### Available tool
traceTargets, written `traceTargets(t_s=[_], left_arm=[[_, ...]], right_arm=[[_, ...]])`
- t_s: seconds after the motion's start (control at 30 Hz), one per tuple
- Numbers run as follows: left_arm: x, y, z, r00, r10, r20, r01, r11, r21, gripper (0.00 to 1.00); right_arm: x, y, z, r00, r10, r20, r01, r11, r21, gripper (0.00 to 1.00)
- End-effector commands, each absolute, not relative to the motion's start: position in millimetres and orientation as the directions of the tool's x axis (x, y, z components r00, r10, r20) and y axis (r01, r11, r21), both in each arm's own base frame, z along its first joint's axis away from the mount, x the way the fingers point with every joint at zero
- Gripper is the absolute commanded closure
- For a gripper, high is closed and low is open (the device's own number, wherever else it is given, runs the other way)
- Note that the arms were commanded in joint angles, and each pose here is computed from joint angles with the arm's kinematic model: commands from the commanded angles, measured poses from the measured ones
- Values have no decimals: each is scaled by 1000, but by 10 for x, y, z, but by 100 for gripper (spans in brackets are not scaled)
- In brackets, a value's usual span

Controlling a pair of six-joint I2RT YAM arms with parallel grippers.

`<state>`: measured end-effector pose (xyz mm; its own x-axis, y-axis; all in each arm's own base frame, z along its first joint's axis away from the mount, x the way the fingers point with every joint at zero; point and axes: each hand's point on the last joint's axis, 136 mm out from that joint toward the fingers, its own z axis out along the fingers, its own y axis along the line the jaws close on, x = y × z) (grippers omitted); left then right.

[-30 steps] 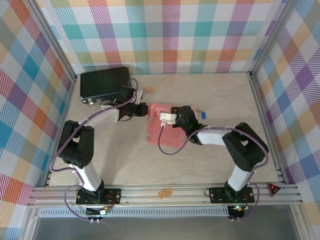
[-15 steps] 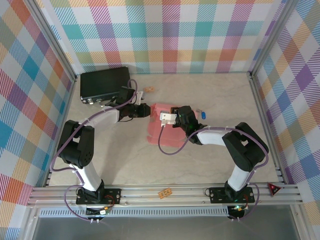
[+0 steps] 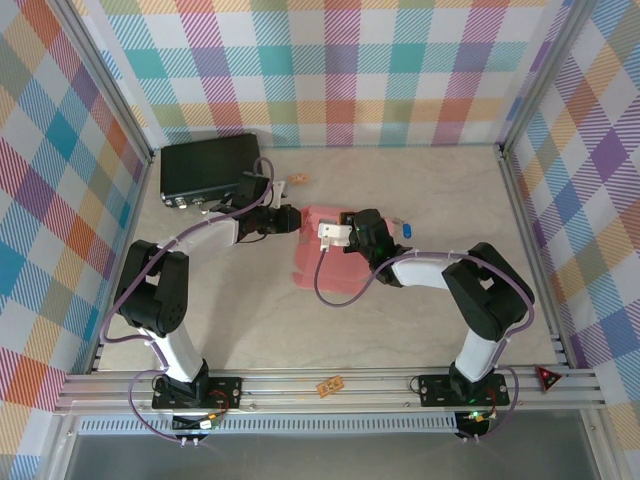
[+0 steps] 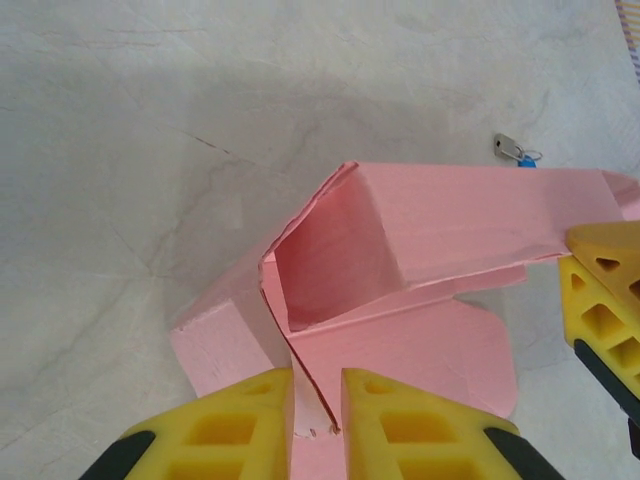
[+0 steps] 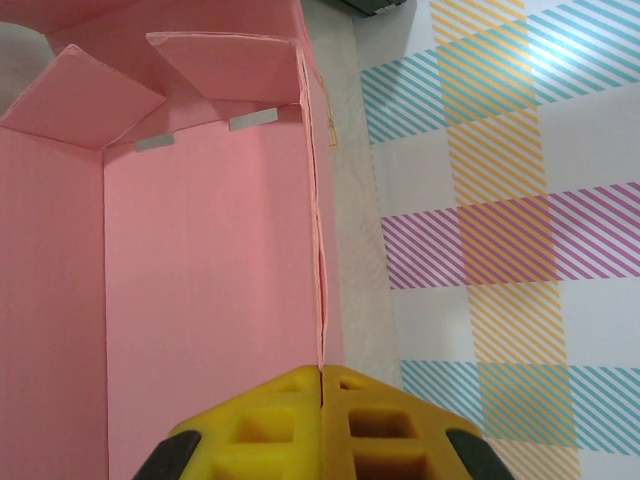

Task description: Fold the paper box

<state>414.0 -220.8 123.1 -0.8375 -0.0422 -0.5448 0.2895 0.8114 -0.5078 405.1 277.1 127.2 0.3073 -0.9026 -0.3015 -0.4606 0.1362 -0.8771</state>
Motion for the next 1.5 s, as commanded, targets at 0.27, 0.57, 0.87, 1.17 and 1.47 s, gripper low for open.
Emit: traceTargets(t_s=[0.27, 0.57, 0.87, 1.17, 1.47], left_arm=[[4173, -2366, 1328, -837, -62, -544, 313, 761, -568, 74], [4216, -2079, 1532, -782, -121, -612, 267, 822, -503, 59], [4357, -1490, 1783, -673, -231, -703, 110, 909, -403, 43], [4683, -1180, 1297, -757, -264, -597, -67, 941, -331, 44], [4751, -1411, 830, -872, -235, -429, -67, 926, -373, 50]], right_arm=[[4088, 2866, 1307, 321, -897, -302, -453, 134, -881, 100], [4018, 2917, 1295, 357, -880, -314, -477, 118, -871, 100], [4036, 3017, 1306, 384, -864, -325, -506, 97, -857, 100], [4074, 3065, 1326, 402, -857, -321, -519, 75, -851, 100], [4083, 3059, 1312, 404, -858, -318, -526, 67, -848, 100]])
